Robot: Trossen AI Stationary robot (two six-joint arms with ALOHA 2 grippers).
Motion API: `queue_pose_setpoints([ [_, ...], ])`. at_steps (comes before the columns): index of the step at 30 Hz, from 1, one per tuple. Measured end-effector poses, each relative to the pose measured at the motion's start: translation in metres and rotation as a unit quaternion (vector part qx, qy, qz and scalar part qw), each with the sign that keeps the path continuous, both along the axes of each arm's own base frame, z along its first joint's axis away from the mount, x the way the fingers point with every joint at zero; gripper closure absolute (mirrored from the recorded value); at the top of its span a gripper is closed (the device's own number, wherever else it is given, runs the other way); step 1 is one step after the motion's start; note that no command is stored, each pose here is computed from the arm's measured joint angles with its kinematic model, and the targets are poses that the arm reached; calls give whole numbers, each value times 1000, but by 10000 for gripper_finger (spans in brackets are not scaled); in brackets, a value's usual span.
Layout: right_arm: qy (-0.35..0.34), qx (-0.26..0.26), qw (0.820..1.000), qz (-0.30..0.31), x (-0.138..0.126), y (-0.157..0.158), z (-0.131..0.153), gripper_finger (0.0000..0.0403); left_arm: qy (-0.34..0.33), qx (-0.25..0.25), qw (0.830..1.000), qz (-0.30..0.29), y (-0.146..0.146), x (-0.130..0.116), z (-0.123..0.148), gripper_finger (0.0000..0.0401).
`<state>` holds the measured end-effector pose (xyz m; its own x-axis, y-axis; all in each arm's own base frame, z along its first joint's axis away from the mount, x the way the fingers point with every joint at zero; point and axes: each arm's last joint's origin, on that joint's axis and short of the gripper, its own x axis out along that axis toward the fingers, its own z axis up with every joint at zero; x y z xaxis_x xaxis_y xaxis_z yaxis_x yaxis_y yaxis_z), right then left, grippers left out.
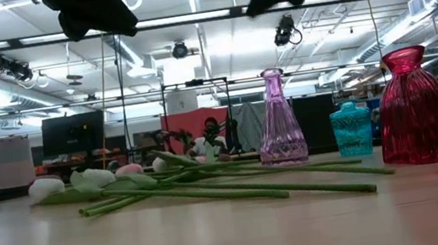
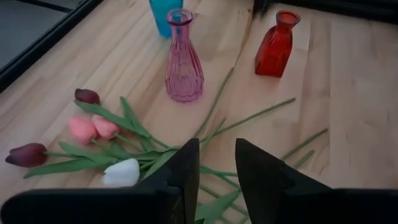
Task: Sort flowers into vase by color
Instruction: Put the red flowers into the purple vase
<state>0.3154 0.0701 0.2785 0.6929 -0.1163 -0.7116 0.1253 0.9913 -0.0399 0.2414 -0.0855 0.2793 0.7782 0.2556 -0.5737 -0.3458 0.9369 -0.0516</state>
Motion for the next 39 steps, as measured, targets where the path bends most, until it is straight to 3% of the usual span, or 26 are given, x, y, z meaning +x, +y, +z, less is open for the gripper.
queue_pose_setpoints([
  [8,66,-16,997,27,33,10,-60,313,14,-5,1000,6,1,-2,-2,291],
  [14,67,-18,996,51,58,11,-99,283,18,-2,1000,6,1,-3,-3,291],
  [18,62,-56,995,53,70,6,-119,279,18,-2,1000,6,1,-3,-3,291],
  [24,24,-70,996,54,83,8,-134,280,22,-1,1000,6,1,-3,-4,291],
  [33,38,-136,990,29,84,2,-143,280,24,0,1000,6,1,-3,-4,291],
  [39,49,-132,989,45,84,0,-145,280,26,0,1000,6,1,-4,-4,291],
])
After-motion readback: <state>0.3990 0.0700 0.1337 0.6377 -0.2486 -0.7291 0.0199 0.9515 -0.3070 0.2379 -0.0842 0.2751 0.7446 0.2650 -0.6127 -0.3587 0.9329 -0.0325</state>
